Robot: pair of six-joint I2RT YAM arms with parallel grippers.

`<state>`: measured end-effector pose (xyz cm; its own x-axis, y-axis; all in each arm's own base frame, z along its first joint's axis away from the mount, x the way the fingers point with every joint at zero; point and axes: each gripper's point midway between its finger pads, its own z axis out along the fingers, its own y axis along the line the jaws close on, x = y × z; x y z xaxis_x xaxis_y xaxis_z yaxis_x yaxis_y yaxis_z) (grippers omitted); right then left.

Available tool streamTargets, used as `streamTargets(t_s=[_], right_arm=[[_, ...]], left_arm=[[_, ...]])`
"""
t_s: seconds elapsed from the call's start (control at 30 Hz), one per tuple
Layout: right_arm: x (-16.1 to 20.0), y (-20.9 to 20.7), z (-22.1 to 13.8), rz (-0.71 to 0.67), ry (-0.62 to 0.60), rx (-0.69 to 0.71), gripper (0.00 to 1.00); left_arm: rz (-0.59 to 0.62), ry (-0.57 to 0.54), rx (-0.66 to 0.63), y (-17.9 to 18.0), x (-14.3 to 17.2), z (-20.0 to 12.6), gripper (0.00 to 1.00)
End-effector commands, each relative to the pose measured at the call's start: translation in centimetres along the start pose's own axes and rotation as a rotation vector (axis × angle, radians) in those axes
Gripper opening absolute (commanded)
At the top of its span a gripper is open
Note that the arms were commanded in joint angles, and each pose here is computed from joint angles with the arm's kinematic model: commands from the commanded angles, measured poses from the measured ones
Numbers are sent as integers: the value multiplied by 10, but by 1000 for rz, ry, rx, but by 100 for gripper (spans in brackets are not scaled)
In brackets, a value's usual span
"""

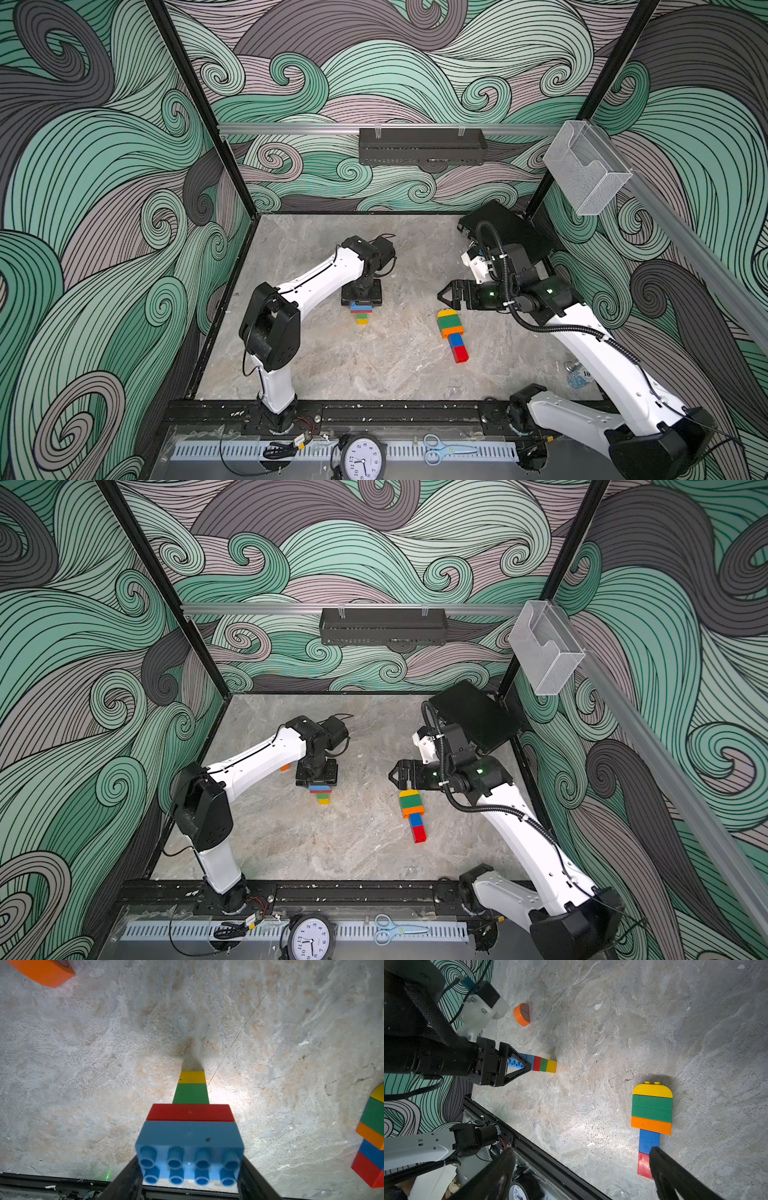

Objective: Assemble an ice cream with lego
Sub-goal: Assemble the lego brick with the lego brick.

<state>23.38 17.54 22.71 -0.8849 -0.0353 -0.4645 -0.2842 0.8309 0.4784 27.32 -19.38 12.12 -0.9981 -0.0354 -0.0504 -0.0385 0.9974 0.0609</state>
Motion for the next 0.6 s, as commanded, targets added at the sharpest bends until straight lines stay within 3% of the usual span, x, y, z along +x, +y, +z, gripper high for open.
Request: streamTargets(t_s=[0.0, 0.57], right_arm=[[-5, 3, -9, -11, -22, 7, 99], [-4, 3, -10, -8, -22, 6, 99]], left_arm=[[-3, -47, 3, 2, -11, -12, 68], [-1, -56, 5, 4, -10, -12, 78]])
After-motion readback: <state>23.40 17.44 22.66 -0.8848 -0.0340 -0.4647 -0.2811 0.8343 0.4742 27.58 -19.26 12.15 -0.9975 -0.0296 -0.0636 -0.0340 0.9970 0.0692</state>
